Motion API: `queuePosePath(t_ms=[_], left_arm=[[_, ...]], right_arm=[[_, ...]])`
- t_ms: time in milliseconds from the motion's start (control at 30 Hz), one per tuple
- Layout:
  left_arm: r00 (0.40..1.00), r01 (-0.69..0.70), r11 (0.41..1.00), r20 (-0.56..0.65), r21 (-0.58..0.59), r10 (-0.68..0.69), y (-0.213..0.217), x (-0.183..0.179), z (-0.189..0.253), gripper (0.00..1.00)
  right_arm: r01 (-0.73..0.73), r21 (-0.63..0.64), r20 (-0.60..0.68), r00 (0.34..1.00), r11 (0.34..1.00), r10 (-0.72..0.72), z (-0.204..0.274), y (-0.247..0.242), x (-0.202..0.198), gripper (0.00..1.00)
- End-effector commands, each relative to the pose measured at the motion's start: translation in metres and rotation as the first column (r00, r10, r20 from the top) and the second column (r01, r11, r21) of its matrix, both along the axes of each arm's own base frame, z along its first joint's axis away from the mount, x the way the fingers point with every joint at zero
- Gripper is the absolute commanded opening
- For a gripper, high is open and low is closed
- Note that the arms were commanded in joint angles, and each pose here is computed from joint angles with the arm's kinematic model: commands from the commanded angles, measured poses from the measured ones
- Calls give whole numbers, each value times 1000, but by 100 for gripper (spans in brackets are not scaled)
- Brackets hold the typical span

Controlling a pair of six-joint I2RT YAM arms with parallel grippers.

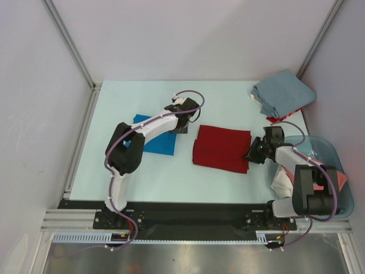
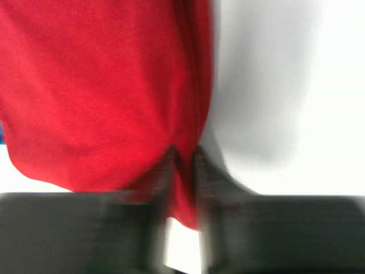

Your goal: Fold and stack the t-shirts

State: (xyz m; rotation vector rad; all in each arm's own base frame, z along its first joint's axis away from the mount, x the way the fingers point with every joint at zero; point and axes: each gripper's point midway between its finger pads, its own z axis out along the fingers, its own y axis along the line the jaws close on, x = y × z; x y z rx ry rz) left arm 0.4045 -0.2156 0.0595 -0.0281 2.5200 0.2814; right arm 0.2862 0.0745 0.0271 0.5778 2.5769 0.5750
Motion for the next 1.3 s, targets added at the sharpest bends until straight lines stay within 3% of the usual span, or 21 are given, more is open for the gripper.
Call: queuePosePath(t_ms=[0, 67, 200, 233, 333, 467, 600, 667, 867, 1000, 1033, 1267], left_arm=[[999, 33, 995, 20, -97, -31, -33, -6, 23, 67], [996, 82, 980, 39, -180, -76, -50, -9, 31, 77], [986, 164, 941, 60, -296, -153, -65, -30, 38, 83], [979, 198, 916, 114, -349, -168, -74, -28, 55, 86], [959, 283, 845, 122, -455, -255, -92, -44, 60, 100], [931, 349, 738, 124, -578, -344, -122, -57, 53, 98], [925, 341, 708, 84, -619, -372, -133, -62, 33, 89], [927, 321, 716, 51, -620, -372, -134, -63, 19, 85], [935, 286, 759, -5, -585, -355, -134, -54, -13, 85], [937, 256, 767, -44, -589, -347, -138, -53, -34, 78], [943, 234, 792, -66, -563, -325, -133, -51, -43, 77], [946, 231, 805, -68, -546, -318, -143, -24, -40, 77]], right_arm=[[69, -58, -21, 997, 996, -70, 2, -25, -14, 47], [94, -83, -3, 996, 992, -94, 6, -33, -12, 52], [120, -112, 71, 991, 987, -112, 24, -41, 1, 55], [121, -111, 80, 990, 986, -112, 26, -41, 5, 56], [96, -97, 90, 992, 991, -87, 27, -38, 17, 63], [82, -70, 73, 994, 994, -77, 21, -33, 28, 62], [85, -71, 29, 996, 994, -83, 7, -32, 35, 58], [78, -89, 16, 997, 993, -76, 1, -29, 36, 57], [95, -163, 3, 995, 982, -96, -11, -35, 49, 57], [112, -200, 14, 994, 973, -111, -12, -43, 58, 57], [120, -225, 25, 993, 967, -118, -9, -47, 64, 57], [126, -247, 23, 992, 961, -124, -7, -52, 82, 56]])
